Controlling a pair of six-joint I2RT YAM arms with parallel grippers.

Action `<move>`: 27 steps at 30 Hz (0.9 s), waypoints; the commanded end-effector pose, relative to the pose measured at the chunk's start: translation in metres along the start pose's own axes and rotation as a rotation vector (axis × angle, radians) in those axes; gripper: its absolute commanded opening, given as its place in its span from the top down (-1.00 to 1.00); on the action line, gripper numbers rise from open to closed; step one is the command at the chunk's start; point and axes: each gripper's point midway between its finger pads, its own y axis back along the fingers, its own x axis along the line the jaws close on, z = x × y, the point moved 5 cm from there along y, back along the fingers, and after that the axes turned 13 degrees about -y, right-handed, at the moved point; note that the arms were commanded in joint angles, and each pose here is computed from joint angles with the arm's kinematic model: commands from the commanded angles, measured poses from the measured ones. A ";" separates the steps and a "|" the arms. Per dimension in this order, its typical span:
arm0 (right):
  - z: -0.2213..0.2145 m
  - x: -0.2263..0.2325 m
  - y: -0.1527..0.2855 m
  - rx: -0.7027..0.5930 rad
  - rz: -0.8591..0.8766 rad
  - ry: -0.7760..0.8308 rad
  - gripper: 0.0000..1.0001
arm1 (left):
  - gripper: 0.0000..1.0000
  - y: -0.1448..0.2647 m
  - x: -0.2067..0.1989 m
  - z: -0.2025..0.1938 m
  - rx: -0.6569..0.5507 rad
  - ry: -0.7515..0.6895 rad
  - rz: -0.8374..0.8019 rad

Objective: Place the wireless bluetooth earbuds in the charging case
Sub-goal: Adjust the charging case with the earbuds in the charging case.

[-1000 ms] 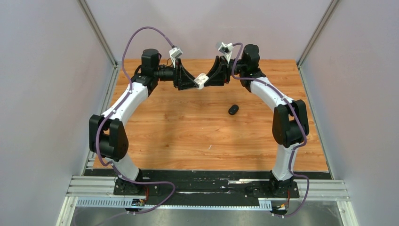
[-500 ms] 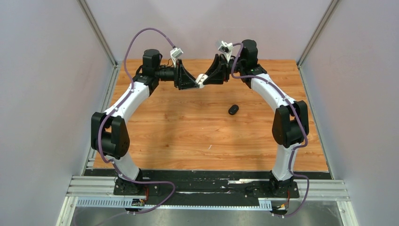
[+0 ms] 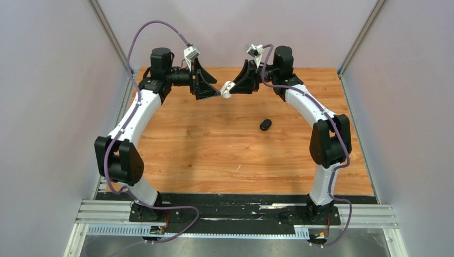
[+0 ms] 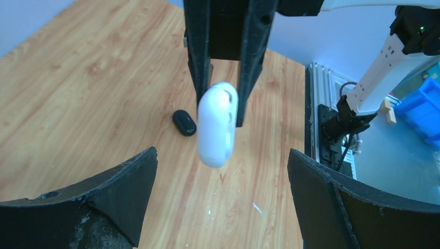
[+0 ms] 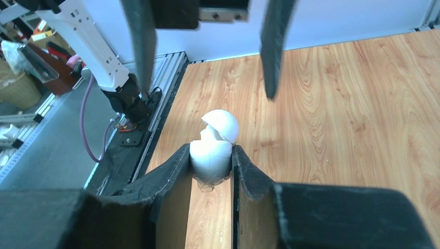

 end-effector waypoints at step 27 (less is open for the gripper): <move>0.010 -0.050 -0.002 -0.254 -0.296 -0.486 1.00 | -0.89 -0.055 -0.018 -0.009 0.262 -0.623 0.391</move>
